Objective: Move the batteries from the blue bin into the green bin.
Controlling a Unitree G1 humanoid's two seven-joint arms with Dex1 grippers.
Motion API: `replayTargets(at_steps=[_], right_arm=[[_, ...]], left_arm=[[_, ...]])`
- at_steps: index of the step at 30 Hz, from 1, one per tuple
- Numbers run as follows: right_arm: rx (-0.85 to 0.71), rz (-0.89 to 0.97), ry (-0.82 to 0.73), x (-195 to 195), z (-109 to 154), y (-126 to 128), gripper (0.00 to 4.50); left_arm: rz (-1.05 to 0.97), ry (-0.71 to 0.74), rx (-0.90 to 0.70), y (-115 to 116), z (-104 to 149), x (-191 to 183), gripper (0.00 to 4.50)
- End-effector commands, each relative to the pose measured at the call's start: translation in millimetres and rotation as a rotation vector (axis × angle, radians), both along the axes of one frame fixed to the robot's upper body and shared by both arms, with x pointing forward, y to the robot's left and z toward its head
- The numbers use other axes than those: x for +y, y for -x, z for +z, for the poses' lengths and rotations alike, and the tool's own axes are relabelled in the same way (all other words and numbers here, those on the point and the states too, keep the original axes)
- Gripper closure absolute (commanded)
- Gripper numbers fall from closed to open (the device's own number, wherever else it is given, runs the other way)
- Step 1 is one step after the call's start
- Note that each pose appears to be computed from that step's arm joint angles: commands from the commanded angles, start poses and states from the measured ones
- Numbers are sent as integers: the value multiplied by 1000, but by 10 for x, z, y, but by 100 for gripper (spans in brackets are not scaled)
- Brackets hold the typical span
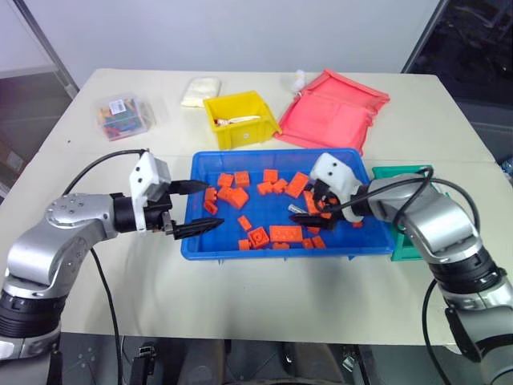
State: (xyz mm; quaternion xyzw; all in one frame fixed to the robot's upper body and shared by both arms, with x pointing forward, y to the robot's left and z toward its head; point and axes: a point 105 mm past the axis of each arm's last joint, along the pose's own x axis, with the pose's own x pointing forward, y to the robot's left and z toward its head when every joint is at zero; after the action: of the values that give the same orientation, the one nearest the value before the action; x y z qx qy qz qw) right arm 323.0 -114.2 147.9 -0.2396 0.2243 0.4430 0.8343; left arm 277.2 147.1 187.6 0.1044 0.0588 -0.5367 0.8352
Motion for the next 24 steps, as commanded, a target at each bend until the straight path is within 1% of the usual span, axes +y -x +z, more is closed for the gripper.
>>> replayTargets(at_steps=[1,6,9,12,15,18,19,24], right_arm=[[-14,11,-18,50,-4,-33,12],[-6,-7,-13,38,-94,-121,12],[13,-14,9,3,-196,-159,12],[34,-18,36,-51,-302,-168,87],[38,-10,44,-71,-335,-163,237],[31,-6,39,-57,-314,-181,408],[29,-5,38,-51,-307,-183,447],[-4,3,37,-24,-225,-205,445]], left_arm=[[2,14,-50,33,112,-9,0],[16,22,-59,22,109,-18,0],[21,28,-64,19,116,-25,0],[31,32,-72,18,128,-23,0],[38,36,-79,24,141,-21,0],[44,36,-81,24,143,-15,0],[45,36,-81,27,142,-15,0],[37,37,-81,32,147,-24,0]])
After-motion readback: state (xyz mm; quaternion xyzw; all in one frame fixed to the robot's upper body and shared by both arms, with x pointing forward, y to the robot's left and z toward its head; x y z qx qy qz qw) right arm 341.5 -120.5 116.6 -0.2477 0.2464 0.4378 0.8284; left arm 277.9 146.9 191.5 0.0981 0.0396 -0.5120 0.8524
